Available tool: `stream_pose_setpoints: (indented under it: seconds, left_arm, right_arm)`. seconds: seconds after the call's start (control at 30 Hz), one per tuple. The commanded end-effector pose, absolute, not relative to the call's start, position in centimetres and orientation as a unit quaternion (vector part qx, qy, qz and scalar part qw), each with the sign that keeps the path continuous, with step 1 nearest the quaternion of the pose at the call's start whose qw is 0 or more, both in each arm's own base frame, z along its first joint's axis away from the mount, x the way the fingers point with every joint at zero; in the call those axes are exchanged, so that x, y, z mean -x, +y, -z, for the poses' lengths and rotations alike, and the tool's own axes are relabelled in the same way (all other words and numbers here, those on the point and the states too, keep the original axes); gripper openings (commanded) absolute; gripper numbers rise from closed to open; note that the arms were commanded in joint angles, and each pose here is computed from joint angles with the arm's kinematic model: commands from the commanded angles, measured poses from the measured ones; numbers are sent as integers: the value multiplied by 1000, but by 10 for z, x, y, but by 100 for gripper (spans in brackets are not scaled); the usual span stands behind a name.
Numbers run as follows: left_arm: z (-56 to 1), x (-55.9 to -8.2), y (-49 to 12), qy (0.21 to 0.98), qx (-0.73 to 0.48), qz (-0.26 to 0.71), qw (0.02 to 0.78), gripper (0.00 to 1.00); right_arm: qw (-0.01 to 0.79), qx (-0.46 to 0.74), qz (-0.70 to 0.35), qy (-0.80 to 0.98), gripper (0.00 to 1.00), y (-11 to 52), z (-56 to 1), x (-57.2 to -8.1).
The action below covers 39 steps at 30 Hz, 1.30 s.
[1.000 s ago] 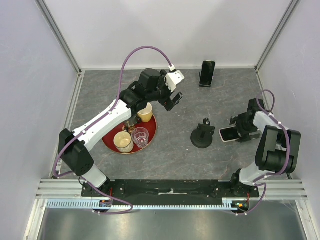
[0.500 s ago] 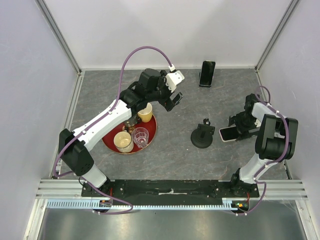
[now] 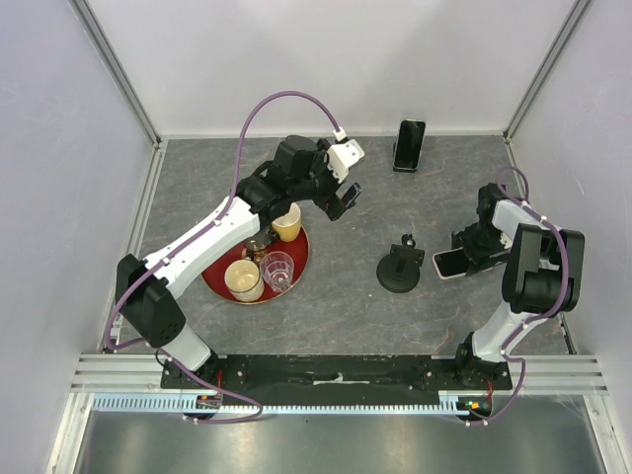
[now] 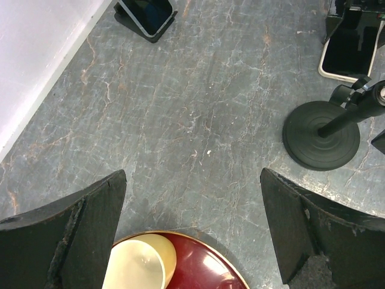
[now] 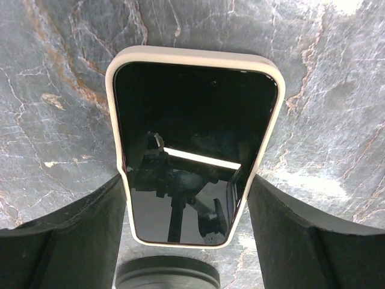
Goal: Place the phone on the phone stand
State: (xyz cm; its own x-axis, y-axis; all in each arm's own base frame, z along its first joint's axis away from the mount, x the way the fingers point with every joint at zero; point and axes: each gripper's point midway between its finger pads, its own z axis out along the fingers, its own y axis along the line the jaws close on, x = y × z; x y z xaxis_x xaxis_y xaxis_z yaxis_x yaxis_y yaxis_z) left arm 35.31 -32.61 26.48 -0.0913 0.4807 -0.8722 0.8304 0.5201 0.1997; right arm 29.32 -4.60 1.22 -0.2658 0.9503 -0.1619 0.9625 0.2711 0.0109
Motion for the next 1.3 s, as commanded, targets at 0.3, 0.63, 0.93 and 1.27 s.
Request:
stream_pose_setpoints:
  seconds: [0.3, 0.63, 0.93, 1.27]
  left_arm:
    - [-363, -314, -336, 658, -311, 366, 580, 97]
    - [-391, -259, -366, 552, -353, 571, 496, 96]
    - [-371, -268, -380, 539, -374, 579, 485, 94]
    - [-345, -283, -400, 563, -377, 589, 441, 65]
  right_arm:
    - [422, -360, -25, 832, 0, -49, -156, -354]
    - [621, -149, -162, 752, 0, 54, -355, -334]
    - [605, -121, -304, 726, 0, 132, -405, -316]
    - [590, -145, -343, 716, 0, 168, -406, -307]
